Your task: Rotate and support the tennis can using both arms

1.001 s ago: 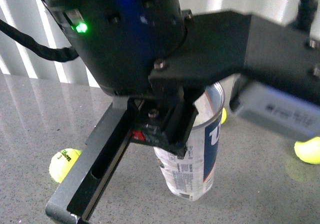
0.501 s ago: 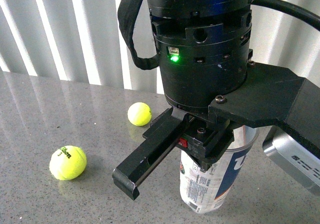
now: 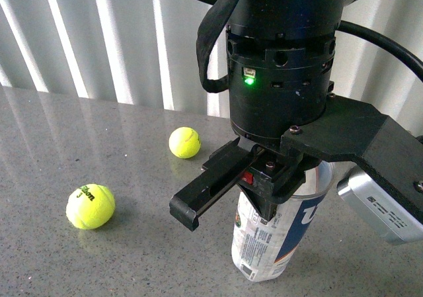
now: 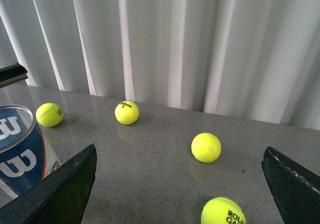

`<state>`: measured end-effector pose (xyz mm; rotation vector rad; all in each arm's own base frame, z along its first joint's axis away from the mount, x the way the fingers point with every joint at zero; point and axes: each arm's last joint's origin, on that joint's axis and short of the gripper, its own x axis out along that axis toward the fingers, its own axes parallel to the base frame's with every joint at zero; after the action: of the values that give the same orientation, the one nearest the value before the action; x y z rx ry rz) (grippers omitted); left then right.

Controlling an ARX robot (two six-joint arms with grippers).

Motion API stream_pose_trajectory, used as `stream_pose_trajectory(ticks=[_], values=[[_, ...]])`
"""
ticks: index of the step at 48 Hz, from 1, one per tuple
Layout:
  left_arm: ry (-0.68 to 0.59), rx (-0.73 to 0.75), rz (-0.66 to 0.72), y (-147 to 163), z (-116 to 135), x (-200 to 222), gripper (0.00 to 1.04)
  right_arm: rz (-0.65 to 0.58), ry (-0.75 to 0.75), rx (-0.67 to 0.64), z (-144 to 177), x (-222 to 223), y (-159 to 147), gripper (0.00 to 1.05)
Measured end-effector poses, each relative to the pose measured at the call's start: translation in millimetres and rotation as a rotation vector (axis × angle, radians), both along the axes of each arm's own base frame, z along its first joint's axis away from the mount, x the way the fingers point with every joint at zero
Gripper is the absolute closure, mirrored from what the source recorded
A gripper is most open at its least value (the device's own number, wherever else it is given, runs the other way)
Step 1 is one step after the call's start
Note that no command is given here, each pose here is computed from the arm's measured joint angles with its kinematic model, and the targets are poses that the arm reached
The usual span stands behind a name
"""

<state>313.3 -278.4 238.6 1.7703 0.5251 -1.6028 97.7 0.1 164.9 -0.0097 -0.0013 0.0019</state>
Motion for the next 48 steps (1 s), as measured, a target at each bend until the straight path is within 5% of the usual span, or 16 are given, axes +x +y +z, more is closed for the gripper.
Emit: stream_pose_trajectory(ticks=[11, 36, 48], values=[[0.005, -0.014, -0.002, -1, -1, 4, 0.95, 0.000, 0.000, 0.000, 0, 0, 0, 0.07], [-0.013, -0.040, -0.012, -5, 3, 10, 0.05, 0.000, 0.000, 0.000, 0, 0, 0, 0.07], [-0.010, -0.082, 0.001, -6, 15, 11, 0.07, 0.000, 0.000, 0.000, 0, 0, 0, 0.07]])
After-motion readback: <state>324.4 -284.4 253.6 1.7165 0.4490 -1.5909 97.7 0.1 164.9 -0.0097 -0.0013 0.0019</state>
